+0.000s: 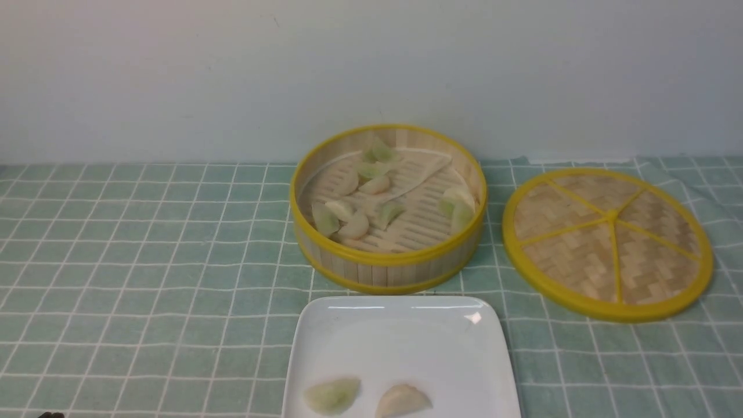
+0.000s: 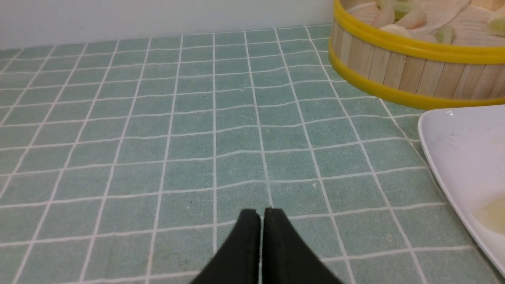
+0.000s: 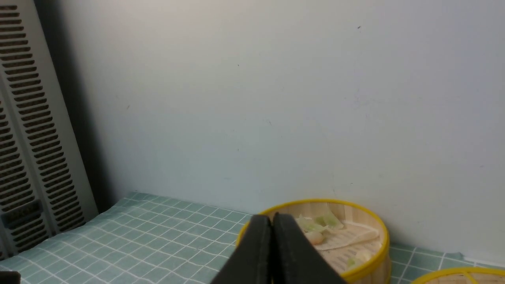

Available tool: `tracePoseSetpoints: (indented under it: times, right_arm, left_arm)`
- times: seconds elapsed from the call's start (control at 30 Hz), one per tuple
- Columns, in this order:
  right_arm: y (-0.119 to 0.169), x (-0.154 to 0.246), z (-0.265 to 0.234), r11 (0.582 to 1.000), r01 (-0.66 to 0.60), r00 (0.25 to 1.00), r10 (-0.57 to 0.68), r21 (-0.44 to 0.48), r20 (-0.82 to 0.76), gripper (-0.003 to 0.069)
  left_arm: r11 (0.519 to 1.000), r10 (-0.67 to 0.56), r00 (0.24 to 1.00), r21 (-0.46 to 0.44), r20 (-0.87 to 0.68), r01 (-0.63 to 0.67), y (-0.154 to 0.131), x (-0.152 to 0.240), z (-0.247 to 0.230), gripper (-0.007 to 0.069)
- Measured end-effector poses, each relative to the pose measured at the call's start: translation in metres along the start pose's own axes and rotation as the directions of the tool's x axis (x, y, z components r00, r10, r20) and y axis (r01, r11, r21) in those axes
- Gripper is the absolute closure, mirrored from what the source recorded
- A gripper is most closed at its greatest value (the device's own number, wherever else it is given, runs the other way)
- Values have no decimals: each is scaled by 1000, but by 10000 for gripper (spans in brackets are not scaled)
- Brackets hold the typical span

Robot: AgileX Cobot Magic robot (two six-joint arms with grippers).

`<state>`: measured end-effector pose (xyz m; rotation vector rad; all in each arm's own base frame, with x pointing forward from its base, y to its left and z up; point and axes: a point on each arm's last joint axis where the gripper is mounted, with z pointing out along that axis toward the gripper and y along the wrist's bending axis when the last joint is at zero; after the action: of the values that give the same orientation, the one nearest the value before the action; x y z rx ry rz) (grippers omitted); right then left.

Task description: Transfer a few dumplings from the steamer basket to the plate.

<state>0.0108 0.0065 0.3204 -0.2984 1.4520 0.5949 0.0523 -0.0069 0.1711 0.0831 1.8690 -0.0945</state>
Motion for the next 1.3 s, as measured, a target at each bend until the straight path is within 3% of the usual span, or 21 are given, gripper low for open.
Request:
tracePoseSetpoints:
  times: [0.63,0.73,0.8,0.83,0.9,1.0,1.1,1.3]
  right_arm:
    - [-2,5,1,1000,23,1000,-23,21,-8,673]
    - [-7,22,5,991,56,998,-53,123,-33,673]
    - [-15,42,11,964,81,995,-64,253,-76,673]
    - [-15,44,11,964,81,995,-62,254,-81,673]
    - [-27,70,16,920,94,989,-43,381,-140,673]
    - [-41,103,17,860,106,977,4,499,-214,673]
    - [-51,137,14,823,119,954,60,556,-293,673]
    - [-52,135,16,821,125,967,25,558,-252,673]
  left_arm:
    - [1000,0,1000,0,0,0,0,0,0,631]
    - [1000,-1,1000,0,0,1,0,0,0,631]
    - [1000,0,1000,0,-1,0,0,0,0,631]
    - [1000,0,1000,0,-1,0,0,0,0,631]
    - [1000,0,1000,0,-2,0,0,0,0,631]
    - [1000,0,1000,0,-2,0,0,0,0,631]
    - [1000,0,1000,0,-3,0,0,0,0,631]
    - [1000,0,1000,0,-4,0,0,0,0,631]
